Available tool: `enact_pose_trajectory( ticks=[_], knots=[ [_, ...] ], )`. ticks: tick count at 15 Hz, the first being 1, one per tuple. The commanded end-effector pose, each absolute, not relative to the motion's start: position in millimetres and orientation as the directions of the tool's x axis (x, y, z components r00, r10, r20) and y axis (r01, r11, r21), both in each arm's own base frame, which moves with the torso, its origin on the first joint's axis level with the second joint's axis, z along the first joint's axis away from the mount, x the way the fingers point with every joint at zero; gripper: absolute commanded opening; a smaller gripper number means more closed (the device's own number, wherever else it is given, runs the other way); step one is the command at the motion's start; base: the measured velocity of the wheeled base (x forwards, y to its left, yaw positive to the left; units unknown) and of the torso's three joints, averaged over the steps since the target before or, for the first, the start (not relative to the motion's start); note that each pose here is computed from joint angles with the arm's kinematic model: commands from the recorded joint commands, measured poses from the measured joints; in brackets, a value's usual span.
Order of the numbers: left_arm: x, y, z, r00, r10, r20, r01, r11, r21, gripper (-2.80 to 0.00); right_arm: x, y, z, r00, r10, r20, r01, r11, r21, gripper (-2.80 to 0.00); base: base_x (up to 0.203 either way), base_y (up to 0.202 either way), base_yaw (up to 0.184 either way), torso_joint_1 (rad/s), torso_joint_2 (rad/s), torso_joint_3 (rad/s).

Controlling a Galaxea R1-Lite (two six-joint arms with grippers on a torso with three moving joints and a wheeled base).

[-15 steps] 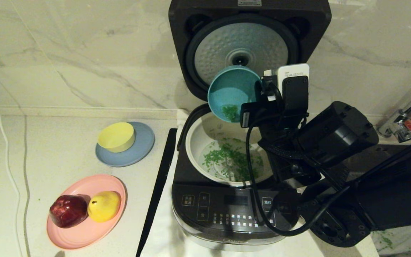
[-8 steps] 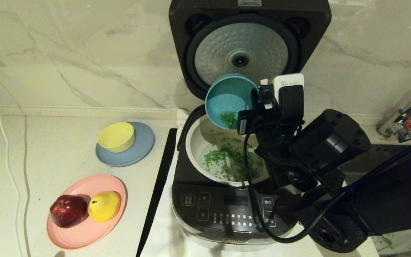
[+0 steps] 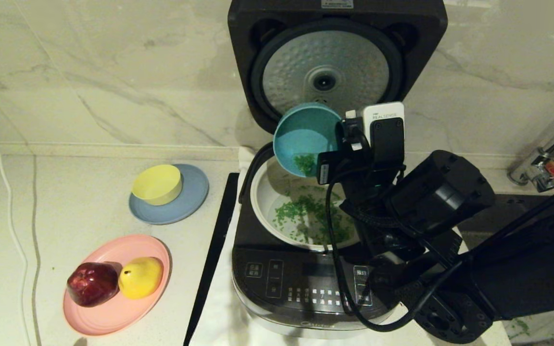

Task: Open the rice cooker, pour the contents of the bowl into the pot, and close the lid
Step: Pour the water from the bowl into the rice cooker

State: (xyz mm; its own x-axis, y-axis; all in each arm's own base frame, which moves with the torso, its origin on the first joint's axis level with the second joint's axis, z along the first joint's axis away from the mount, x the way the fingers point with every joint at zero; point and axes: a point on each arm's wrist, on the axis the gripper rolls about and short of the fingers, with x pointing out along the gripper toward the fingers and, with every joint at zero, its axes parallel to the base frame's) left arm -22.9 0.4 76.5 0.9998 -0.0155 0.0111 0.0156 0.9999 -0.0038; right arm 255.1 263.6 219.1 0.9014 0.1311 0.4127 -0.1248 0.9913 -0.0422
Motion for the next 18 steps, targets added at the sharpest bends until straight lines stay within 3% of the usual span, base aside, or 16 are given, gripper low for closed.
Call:
enact_pose_trajectory(
  ticks=[1, 7, 12, 18],
  knots=[
    [-22.7, 0.4, 75.7, 1.000, -0.015, 0.009, 0.015, 1.000, -0.003, -2.80, 248.4, 259.9, 230.8, 0.894, 0.111, 0.435, -0.115, 0.993, -0.016, -2.80, 0.000, 0.000, 0.000, 0.000, 0.00, 0.000],
    [-22.6, 0.4, 75.7, 1.000, -0.015, 0.008, 0.015, 1.000, -0.003, -2.80, 227.4, 249.1, 239.9, 0.940, 0.135, 0.312, -0.129, 0.991, -0.041, -2.80, 0.000, 0.000, 0.000, 0.000, 0.00, 0.000],
    [-22.6, 0.4, 75.7, 1.000, -0.015, 0.009, 0.015, 1.000, -0.005, -2.80, 202.1, 218.8, 259.5, 0.980, 0.195, 0.050, -0.195, 0.981, 0.007, -2.80, 0.000, 0.000, 0.000, 0.000, 0.00, 0.000],
    [-22.7, 0.4, 75.7, 1.000, -0.015, 0.009, 0.015, 1.000, -0.005, -2.80, 146.7, 150.6, 287.6, 0.924, 0.314, -0.218, -0.288, 0.947, 0.145, -2.80, 0.000, 0.000, 0.000, 0.000, 0.00, 0.000]
  ],
)
